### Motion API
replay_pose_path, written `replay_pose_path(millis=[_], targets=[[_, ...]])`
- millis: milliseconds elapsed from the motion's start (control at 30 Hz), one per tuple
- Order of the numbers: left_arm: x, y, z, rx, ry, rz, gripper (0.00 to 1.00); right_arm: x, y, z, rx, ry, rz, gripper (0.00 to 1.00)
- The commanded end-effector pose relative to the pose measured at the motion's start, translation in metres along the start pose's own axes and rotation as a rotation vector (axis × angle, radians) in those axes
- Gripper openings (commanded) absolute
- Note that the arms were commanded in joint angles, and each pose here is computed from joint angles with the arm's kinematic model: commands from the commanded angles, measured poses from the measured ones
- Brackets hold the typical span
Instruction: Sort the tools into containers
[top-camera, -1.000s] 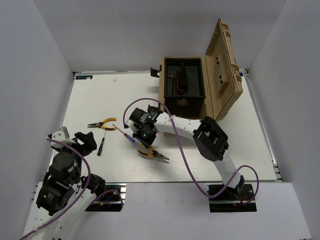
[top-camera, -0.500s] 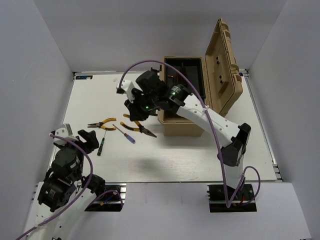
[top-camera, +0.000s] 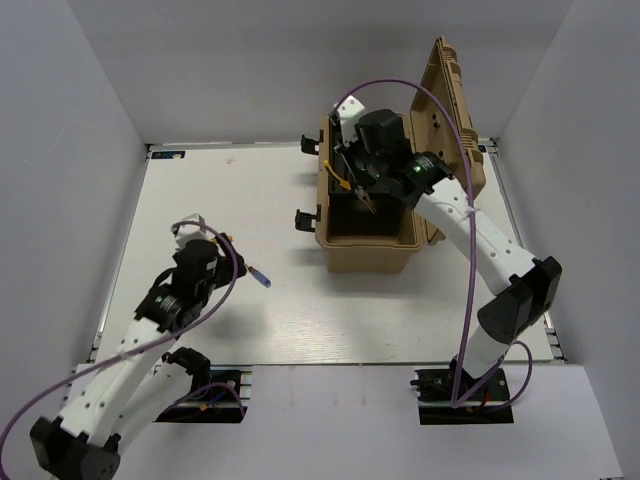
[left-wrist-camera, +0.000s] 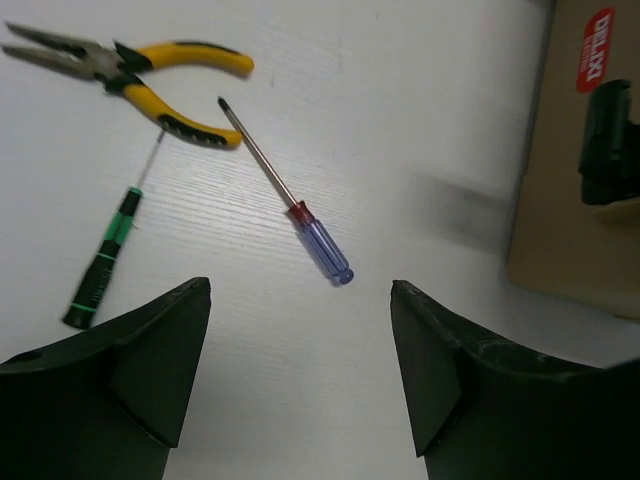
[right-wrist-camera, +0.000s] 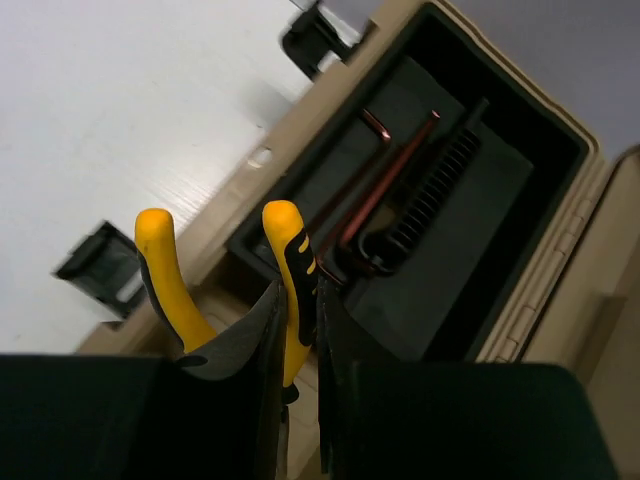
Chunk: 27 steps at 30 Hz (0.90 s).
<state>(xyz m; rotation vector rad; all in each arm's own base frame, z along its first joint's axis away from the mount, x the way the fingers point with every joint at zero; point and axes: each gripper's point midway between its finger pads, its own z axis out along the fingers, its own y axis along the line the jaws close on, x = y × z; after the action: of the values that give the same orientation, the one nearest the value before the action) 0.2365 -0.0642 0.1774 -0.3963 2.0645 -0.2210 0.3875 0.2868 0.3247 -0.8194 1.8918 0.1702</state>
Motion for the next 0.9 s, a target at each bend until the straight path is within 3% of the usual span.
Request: replay_pose_path(millis=[0, 433, 667, 867], targets=[[0.014, -0.018, 0.02, 0.021, 0.053, -0.151, 0.83, 0.008, -0.016, 0.002, 0.067, -0.07, 0.004, 0.0], [0.038, -0.002, 0.065, -0.12, 0.076, -0.199, 0.92, 0.062, 0.0, 0.017, -0.025, -0.043, 0.007, 0.0], [0.048, -0.001, 0.085, -0.169, 0.139, -0.197, 0.93, 0.068, 0.012, 0.008, -0.1, -0.041, 0.007, 0.34], [0.042, 0.011, 0.104, -0.277, 0.147, -0.219, 0.87, 0.062, 0.015, -0.007, -0.128, -0.049, 0.025, 0.43]])
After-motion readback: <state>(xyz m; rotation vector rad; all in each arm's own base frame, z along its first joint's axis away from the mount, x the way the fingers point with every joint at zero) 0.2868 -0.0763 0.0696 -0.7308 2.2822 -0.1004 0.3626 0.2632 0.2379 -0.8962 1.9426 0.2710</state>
